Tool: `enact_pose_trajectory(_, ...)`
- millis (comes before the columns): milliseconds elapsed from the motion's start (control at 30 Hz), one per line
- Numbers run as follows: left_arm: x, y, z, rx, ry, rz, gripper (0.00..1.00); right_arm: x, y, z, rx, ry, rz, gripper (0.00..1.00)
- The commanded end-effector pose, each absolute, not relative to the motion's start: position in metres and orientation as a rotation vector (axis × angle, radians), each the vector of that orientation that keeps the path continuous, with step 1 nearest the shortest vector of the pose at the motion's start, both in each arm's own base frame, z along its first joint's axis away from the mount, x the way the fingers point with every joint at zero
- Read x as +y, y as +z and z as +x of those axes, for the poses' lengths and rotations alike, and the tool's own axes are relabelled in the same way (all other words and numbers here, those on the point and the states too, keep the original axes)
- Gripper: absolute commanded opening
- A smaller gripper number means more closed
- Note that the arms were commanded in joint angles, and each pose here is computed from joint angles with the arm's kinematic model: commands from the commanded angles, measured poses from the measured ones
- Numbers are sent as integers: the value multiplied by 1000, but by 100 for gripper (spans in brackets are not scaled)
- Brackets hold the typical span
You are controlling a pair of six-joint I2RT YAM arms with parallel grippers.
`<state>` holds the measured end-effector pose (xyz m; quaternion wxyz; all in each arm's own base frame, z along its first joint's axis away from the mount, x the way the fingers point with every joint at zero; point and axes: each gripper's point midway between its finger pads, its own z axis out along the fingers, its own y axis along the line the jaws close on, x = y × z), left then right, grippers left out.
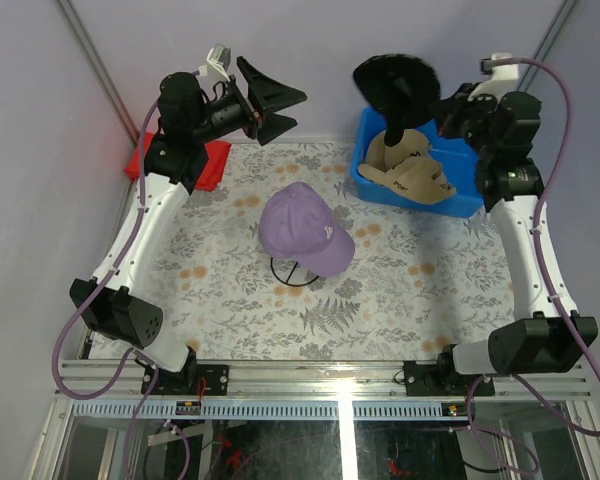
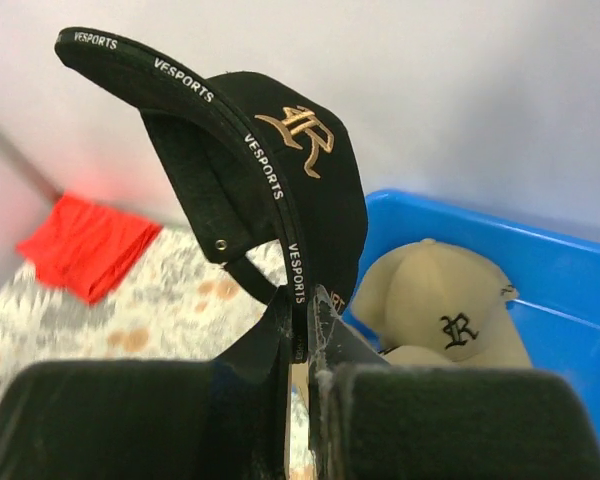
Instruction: Stack the hats
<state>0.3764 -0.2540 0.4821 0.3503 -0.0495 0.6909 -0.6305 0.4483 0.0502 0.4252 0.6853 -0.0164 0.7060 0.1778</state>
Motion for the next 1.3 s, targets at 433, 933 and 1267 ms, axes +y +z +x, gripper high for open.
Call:
enact_pose_trajectory(433, -288, 553, 328, 1685, -2250, -422, 99, 137, 450, 340, 1432, 179, -492, 0)
enact_pose_trajectory(933, -304, 505, 332, 1825, -2197, -503, 99, 141, 458, 316, 1380, 154, -518, 0)
enact_pose_trajectory(1267, -330, 474, 347, 1927, -2163, -506, 99, 140, 463, 300, 1353, 158, -551, 0)
